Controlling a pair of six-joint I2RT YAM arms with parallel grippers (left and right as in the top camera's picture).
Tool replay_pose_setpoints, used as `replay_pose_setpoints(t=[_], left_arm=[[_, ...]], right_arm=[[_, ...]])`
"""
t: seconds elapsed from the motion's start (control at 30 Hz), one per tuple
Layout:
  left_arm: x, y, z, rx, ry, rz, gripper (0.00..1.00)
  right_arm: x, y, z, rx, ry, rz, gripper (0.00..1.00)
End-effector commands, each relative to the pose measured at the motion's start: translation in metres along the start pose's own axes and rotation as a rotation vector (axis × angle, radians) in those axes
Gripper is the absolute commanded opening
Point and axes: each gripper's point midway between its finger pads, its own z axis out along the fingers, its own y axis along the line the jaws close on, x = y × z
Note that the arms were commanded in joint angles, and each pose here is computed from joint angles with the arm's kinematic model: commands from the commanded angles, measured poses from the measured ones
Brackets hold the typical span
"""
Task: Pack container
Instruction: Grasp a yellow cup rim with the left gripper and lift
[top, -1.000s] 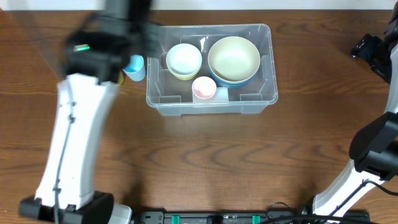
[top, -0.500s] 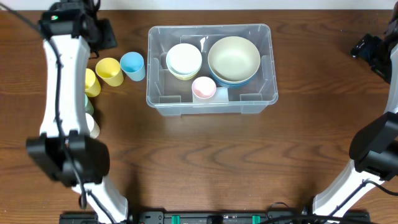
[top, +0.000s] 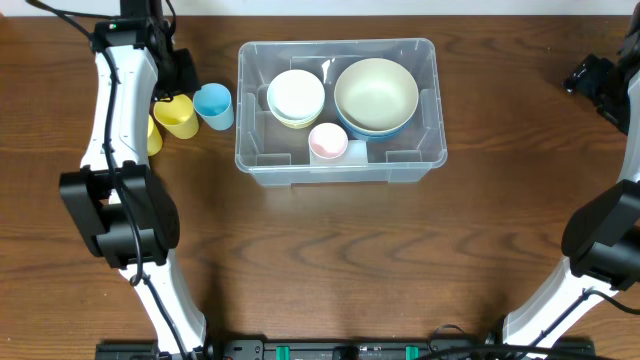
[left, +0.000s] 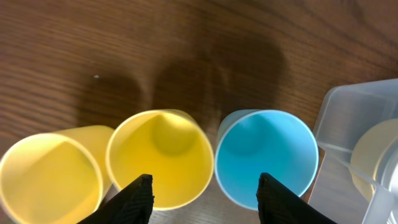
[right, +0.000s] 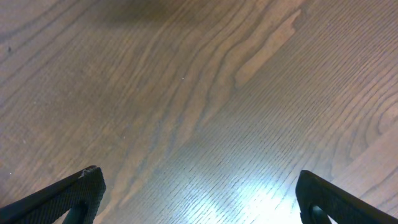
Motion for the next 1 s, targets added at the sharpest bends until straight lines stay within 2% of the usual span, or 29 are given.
replay_pose_setpoints(t=[0.0, 0.27, 0.43, 0.57, 0.97], left_arm=[[0.003, 0.004, 0.014, 0.008, 0.029, 0.02, 0.54], [-0.004, 0.03, 0.018, -0.011, 0.014, -0.022, 0.56], [-0.011, 0.048, 0.018, -0.021, -0.004, 0.101, 0.61], [-0.012, 0.062, 0.019, -0.029, -0.006, 0.089, 0.65], [0.015, 0.063, 0.061, 0.002, 0.095, 0.173, 0.65]], right_arm=[[-0.002, 0.002, -0.008, -0.005, -0.021, 0.015, 0.99], [-0.002, 0.002, -0.008, -0.005, -0.021, 0.015, 0.99], [-0.002, 0.002, -0.008, -0.005, -0.021, 0.015, 0.99], [-0.002, 0.002, -0.008, -0.005, -0.021, 0.015, 0.99], [-0.002, 0.002, -0.008, -0.005, -0.021, 0.015, 0.99]])
